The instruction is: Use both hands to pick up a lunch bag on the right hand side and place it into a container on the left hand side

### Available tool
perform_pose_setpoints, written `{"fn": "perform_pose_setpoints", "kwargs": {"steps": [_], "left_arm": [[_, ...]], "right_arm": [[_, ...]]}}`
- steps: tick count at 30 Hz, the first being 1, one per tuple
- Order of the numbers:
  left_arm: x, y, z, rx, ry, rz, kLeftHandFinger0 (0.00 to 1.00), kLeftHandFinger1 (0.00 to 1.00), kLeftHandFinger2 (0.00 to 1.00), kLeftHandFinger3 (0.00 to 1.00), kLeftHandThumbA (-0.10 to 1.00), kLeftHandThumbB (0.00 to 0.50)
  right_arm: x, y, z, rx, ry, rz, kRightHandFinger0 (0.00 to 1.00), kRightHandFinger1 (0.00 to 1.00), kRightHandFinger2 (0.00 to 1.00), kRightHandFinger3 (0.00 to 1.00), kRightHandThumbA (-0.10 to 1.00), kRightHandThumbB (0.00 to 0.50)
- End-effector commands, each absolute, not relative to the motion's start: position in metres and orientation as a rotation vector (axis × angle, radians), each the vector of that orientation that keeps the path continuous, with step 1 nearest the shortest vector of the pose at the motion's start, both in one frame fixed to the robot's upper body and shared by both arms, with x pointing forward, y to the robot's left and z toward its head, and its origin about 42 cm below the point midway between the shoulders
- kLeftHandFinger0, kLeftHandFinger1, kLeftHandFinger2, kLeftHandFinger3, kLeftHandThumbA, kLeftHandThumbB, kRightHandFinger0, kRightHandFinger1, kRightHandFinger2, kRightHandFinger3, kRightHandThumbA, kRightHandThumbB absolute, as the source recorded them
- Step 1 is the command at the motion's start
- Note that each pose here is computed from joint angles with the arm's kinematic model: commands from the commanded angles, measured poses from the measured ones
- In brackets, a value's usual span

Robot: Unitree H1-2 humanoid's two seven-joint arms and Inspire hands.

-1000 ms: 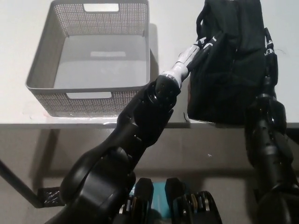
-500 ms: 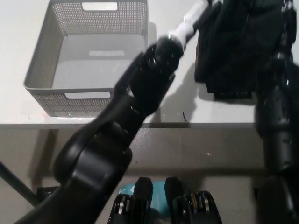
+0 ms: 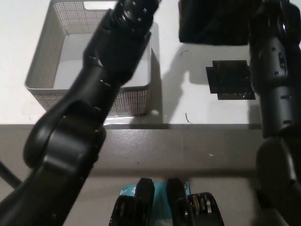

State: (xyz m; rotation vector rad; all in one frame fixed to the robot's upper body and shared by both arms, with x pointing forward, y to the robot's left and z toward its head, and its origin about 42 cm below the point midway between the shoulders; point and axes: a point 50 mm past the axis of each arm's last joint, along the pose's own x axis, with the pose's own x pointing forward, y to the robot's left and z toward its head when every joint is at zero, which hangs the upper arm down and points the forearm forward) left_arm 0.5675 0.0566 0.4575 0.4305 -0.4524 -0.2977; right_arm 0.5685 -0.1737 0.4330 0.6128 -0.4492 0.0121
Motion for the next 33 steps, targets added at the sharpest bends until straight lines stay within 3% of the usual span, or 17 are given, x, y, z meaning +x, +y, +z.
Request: {"fn": "perform_pose_setpoints", "kwargs": {"steps": [1,6,7,9,10,15,16,19,22,24,31,33], "left_arm": [[0.478,0.050,0.651,0.440,-0.920,-0.269,1.00,1.00,1.00,1.00,1.00,0.333],[0.455,0.079,0.657,0.393,-0.990,-0.192,1.00,1.00,1.00,1.00,1.00,0.323],[0.450,0.087,0.659,0.382,-1.005,-0.158,1.00,1.00,1.00,1.00,1.00,0.331],[0.445,0.096,0.661,0.384,-1.021,-0.148,1.00,1.00,1.00,1.00,1.00,0.321],[0.443,0.105,0.662,0.382,-1.032,-0.128,1.00,1.00,1.00,1.00,1.00,0.305],[0.443,0.141,0.663,0.330,-1.003,-0.056,1.00,1.00,1.00,1.00,1.00,0.318],[0.443,0.146,0.663,0.326,-1.005,-0.049,1.00,1.00,1.00,1.00,1.00,0.318],[0.450,0.177,0.660,0.317,-1.000,-0.002,1.00,1.00,1.00,1.00,1.00,0.302],[0.456,0.191,0.655,0.327,-1.002,0.018,1.00,1.00,1.00,1.00,1.00,0.280],[0.460,0.202,0.650,0.331,-1.009,0.028,1.00,1.00,1.00,1.00,1.00,0.264],[0.458,0.222,0.638,0.298,-0.988,0.043,1.00,1.00,1.00,1.00,1.00,0.274],[0.453,0.228,0.636,0.308,-1.008,0.063,1.00,1.00,1.00,1.00,1.00,0.278]], "right_arm": [[0.501,-0.054,0.647,0.464,-0.806,0.390,1.00,1.00,1.00,1.00,1.00,0.152],[0.483,-0.026,0.660,0.454,-0.865,0.487,1.00,1.00,1.00,1.00,1.00,0.129],[0.477,-0.015,0.665,0.445,-0.878,0.524,1.00,1.00,1.00,1.00,1.00,0.099],[0.472,-0.006,0.671,0.399,-0.863,0.549,1.00,1.00,1.00,1.00,1.00,0.131],[0.469,0.002,0.674,0.380,-0.847,0.567,1.00,1.00,1.00,1.00,1.00,0.100],[0.467,0.035,0.678,0.321,-0.827,0.624,1.00,1.00,1.00,1.00,1.00,0.108],[0.467,0.039,0.679,0.325,-0.815,0.635,1.00,1.00,1.00,1.00,1.00,0.086],[0.469,0.065,0.675,0.259,-0.757,0.634,1.00,1.00,1.00,1.00,1.00,0.144],[0.471,0.075,0.670,0.248,-0.735,0.640,1.00,1.00,1.00,1.00,1.00,0.107],[0.472,0.084,0.663,0.268,-0.702,0.668,1.00,1.00,1.00,1.00,1.00,0.109],[0.468,0.102,0.654,0.274,-0.685,0.714,1.00,1.00,1.00,1.00,1.00,0.053],[0.464,0.110,0.653,0.287,-0.676,0.730,1.00,1.00,1.00,1.00,1.00,0.090]]}}
